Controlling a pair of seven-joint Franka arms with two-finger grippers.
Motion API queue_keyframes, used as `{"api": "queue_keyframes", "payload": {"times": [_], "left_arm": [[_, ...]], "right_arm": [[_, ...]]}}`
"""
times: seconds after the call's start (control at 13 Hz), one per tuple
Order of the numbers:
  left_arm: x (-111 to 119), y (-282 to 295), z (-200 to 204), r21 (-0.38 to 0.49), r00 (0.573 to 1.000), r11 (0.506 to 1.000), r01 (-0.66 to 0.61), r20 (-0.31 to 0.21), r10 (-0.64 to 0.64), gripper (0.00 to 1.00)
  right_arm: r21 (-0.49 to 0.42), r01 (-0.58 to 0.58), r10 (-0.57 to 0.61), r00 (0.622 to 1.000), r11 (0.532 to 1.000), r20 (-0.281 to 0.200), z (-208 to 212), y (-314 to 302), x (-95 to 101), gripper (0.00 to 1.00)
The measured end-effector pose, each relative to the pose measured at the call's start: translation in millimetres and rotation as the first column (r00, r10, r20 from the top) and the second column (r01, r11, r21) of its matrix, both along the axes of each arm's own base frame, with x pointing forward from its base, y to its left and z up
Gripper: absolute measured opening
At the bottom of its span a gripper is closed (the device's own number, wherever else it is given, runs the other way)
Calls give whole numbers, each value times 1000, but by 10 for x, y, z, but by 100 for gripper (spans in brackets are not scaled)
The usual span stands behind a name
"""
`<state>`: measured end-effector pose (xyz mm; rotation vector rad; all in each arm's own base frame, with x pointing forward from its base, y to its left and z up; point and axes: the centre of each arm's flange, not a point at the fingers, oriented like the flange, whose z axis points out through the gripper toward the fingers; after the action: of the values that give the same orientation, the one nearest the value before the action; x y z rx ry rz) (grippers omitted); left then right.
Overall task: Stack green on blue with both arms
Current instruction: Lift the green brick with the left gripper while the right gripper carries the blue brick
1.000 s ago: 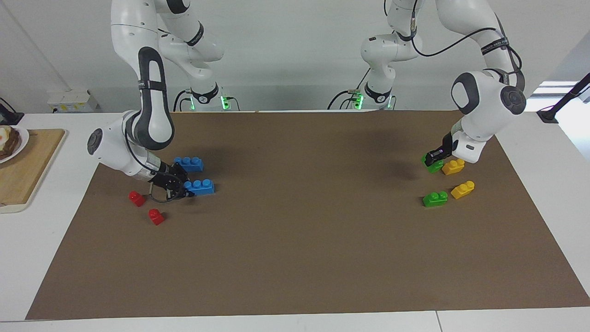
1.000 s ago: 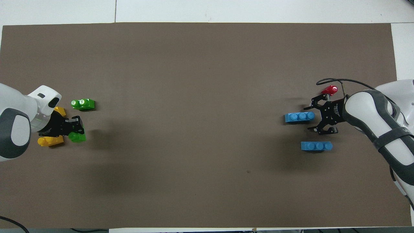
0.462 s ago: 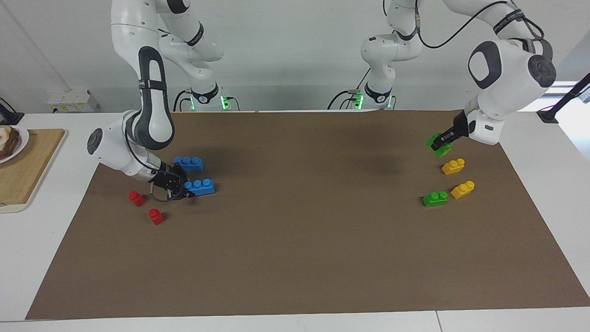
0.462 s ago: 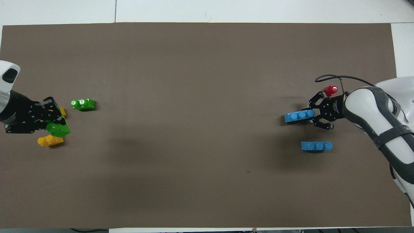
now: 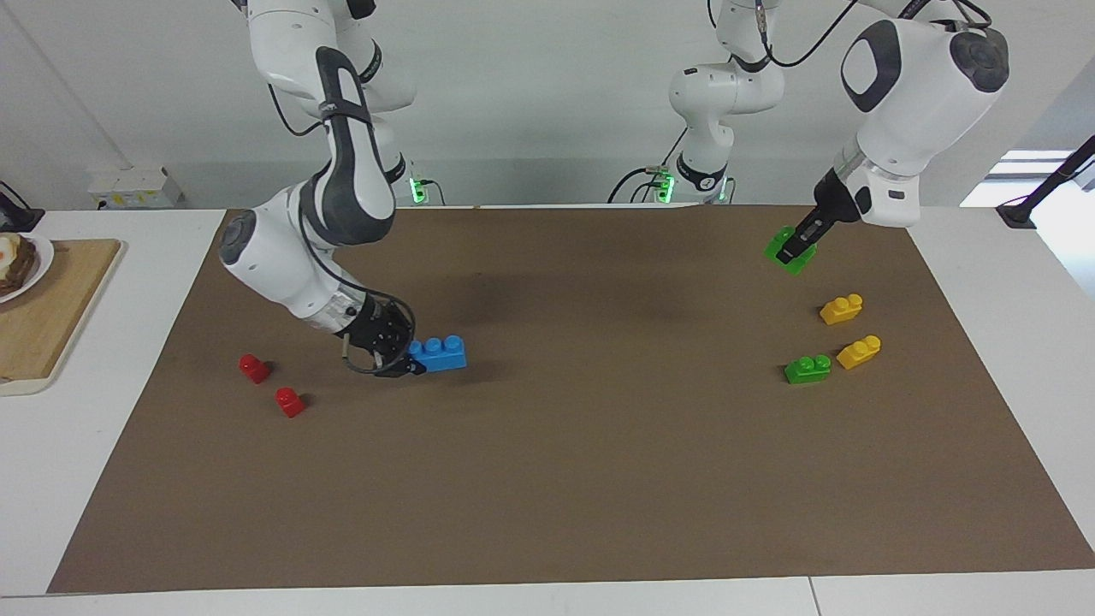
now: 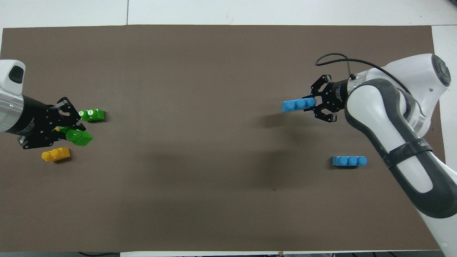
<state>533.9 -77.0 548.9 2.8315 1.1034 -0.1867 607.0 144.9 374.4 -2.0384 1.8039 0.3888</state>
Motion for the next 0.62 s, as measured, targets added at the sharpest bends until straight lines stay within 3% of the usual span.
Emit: {"api": "queue_keyframes", "payload": {"times": [0.15,0.62], "left_arm": [[-4,-140,-114,6,998,998,-62,-2,62,34],[47,-579,-465,20,962,962,-273,-5,273,34]], "right_arm": [[15,68,-68,998,998,16,-8,591,-80,34],[54,177,-176,984,983,-18,-413,1604,-375,34]]}}
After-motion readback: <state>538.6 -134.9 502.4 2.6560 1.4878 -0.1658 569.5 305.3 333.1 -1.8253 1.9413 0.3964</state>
